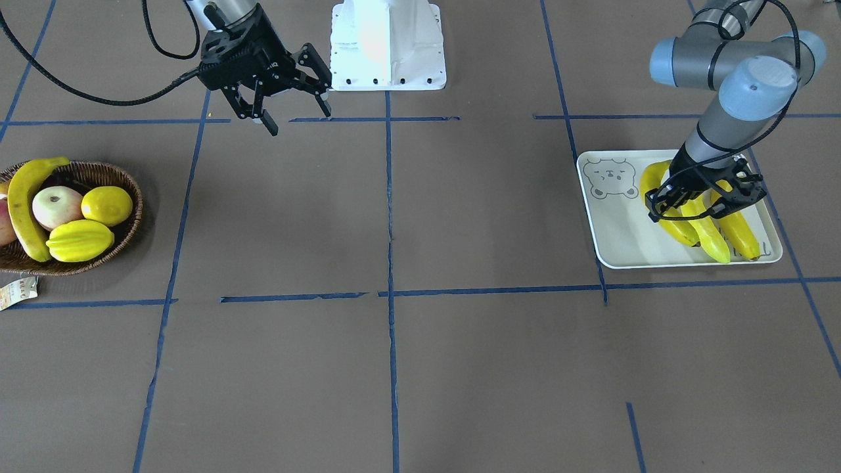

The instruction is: Transfer all bananas from basket to plate

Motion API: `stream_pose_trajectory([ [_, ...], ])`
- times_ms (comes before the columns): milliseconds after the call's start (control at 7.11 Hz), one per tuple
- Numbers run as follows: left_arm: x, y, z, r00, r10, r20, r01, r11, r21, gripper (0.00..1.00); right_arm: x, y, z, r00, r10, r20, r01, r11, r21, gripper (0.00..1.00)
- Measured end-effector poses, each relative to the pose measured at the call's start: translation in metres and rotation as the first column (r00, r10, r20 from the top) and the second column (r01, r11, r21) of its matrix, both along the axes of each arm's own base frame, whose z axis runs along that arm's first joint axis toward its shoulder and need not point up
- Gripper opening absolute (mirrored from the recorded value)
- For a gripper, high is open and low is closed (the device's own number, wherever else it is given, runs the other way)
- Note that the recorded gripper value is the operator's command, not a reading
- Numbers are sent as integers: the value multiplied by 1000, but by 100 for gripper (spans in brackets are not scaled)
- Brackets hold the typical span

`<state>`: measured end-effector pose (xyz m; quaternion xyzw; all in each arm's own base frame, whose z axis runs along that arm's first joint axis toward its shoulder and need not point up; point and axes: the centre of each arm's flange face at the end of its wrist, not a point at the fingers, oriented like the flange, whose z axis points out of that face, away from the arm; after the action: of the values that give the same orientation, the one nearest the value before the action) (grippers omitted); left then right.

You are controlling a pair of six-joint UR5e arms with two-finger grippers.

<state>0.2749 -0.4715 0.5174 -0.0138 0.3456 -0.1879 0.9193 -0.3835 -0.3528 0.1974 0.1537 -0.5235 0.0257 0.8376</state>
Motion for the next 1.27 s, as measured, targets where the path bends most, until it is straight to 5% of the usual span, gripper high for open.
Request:
stream_pose_trajectory([
  [141,0,0,15,1000,-6,28,6,1000,-10,8,-1,-1,0,1000,0,1,0,1000,1,100],
  [281,1,0,22,999,-8,42,8,1000,-14,75,-1,-1,-2,1000,1,6,-1,1000,4,100],
  [422,2,-1,24,999,-8,46,8,1000,-14,99,1,-1,-4,1000,3,11,-3,1000,7,100],
  [844,0,-1,15,999,2,37,-2,1000,13,100,10,-6,-4,1000,13,13,-13,1000,3,100],
  [1267,-17,9,-61,999,38,-3,-38,995,97,100,41,-19,37,998,15,-63,-15,1000,-2,100],
])
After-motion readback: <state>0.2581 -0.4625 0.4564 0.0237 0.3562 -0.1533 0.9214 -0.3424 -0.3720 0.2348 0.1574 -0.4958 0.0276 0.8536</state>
